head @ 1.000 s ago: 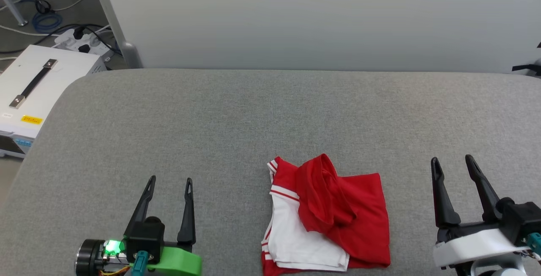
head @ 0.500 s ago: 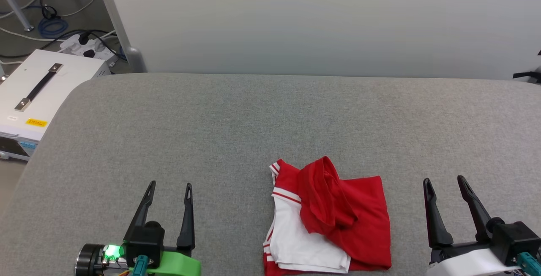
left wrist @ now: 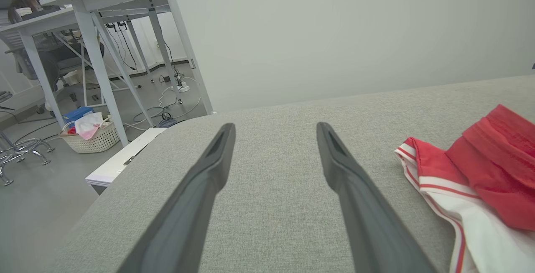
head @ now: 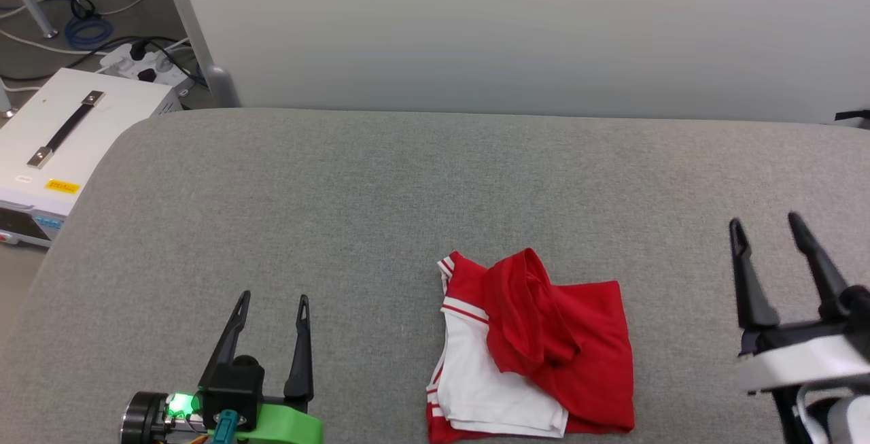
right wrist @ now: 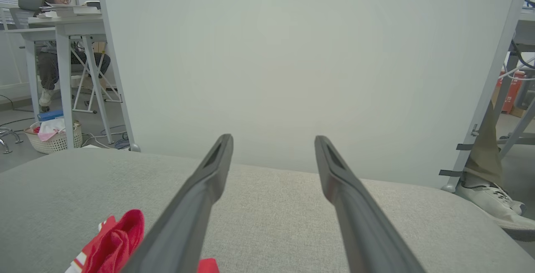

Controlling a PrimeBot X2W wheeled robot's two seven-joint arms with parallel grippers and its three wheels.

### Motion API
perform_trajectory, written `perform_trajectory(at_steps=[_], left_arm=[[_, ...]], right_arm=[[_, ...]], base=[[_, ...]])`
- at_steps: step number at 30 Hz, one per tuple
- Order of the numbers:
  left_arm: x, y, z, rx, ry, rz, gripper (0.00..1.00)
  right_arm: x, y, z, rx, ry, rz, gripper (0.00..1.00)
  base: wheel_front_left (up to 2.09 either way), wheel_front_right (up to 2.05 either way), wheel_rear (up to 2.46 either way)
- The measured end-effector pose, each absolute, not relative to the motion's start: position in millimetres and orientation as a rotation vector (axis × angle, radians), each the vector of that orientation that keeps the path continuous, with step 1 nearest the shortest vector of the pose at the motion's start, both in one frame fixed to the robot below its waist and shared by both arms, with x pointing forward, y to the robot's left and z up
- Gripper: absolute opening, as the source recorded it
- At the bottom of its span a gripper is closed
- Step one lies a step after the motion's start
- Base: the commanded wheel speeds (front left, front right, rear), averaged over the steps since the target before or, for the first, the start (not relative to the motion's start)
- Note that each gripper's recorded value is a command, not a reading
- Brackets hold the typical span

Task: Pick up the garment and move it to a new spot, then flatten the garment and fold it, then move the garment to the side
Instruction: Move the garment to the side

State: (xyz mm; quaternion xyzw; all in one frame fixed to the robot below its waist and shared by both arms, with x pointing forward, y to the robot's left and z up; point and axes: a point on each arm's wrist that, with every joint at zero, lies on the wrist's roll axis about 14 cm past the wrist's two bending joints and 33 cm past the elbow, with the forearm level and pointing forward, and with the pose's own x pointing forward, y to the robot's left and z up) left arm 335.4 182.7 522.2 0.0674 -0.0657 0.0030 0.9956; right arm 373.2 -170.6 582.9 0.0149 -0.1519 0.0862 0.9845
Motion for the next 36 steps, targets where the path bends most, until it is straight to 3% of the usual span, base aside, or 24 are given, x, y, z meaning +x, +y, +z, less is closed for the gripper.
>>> perform_trajectory(at_steps=[6,14,26,36], left_arm=[[337,186,516,0.135,-0.111,0.013,1.00],[340,190,510,0.133,-0.087,0.029,1.00],[349,196,507,0.124,-0.075,0.051,1.00],[358,201,500,0.126,-0.051,0.065,1.00]], right_arm=[[413,-179,618,0.008,-0.296,0.216,1.00],[442,-157,581,0.065,0.124,0.379,1.00],[405,-121,476,0.084,0.773,0.595,1.00],[382,-105,412,0.130,1.023,0.635,1.00]], base=[[0.00,0.00,0.00],[0.00,0.00,0.00],[0.00,0.00,0.00],[0.00,0.00,0.00]])
